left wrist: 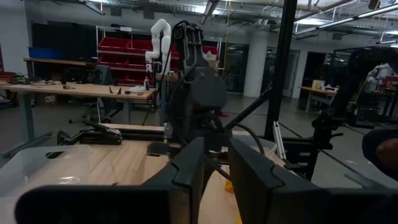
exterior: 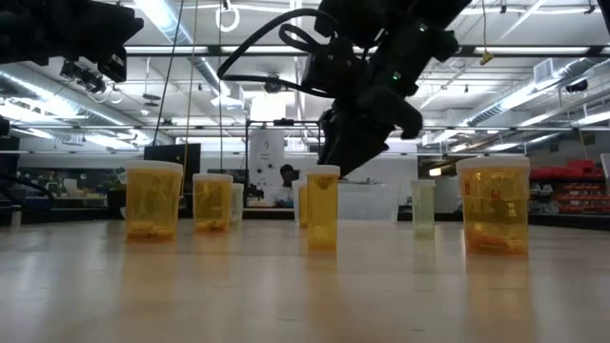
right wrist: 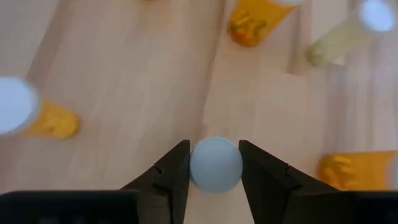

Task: Pick and place medicine bottles into bin by pill shape (circle, oval)
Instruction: Put the middle yellow pill bottle into the top transparent bin

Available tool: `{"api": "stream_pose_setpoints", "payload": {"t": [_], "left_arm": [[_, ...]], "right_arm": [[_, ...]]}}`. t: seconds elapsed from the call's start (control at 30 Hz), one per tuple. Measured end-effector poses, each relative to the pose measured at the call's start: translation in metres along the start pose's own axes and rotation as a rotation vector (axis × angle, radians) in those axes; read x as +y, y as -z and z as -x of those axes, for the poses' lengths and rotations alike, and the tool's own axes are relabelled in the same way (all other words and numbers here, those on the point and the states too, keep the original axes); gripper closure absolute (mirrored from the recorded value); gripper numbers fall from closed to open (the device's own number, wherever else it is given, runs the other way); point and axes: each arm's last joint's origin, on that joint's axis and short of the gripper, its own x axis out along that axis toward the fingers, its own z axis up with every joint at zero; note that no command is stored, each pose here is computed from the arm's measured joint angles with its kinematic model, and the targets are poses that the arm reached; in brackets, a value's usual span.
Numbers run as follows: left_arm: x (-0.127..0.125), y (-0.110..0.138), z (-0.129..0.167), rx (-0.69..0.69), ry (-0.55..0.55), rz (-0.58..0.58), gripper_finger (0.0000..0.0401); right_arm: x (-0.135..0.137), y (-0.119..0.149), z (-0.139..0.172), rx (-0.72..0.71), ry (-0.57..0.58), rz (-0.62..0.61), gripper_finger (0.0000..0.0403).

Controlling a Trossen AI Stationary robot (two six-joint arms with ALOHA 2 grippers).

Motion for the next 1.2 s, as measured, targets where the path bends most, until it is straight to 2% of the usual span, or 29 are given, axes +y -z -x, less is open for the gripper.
{"api": "stream_pose_setpoints", "payload": {"t": [0.43,0.67,0.83,1.2], "left_arm": [[0.000,0.000,0.000,0.000,0.000,0.000,0.0315],[0.000,0.000,0.000,0.000,0.001,0.000,0.0323],[0.000,0.000,0.000,0.000,0.000,0.000,0.0318],[0.000,0.000,0.000,0.000,0.000,0.000,0.0322]], "right_arm": [[-0.038,-0.038,0.030,0.009,0.019,-0.011,0.0263],[-0.069,-0.052,0.047,-0.013,0.064,-0.030,0.0263],[-0.096,-0.049,0.052,-0.011,0.105,-0.064,0.0263],[-0.167,-0.019,0.059,0.015,0.187,-0.209,0.0263]]}}
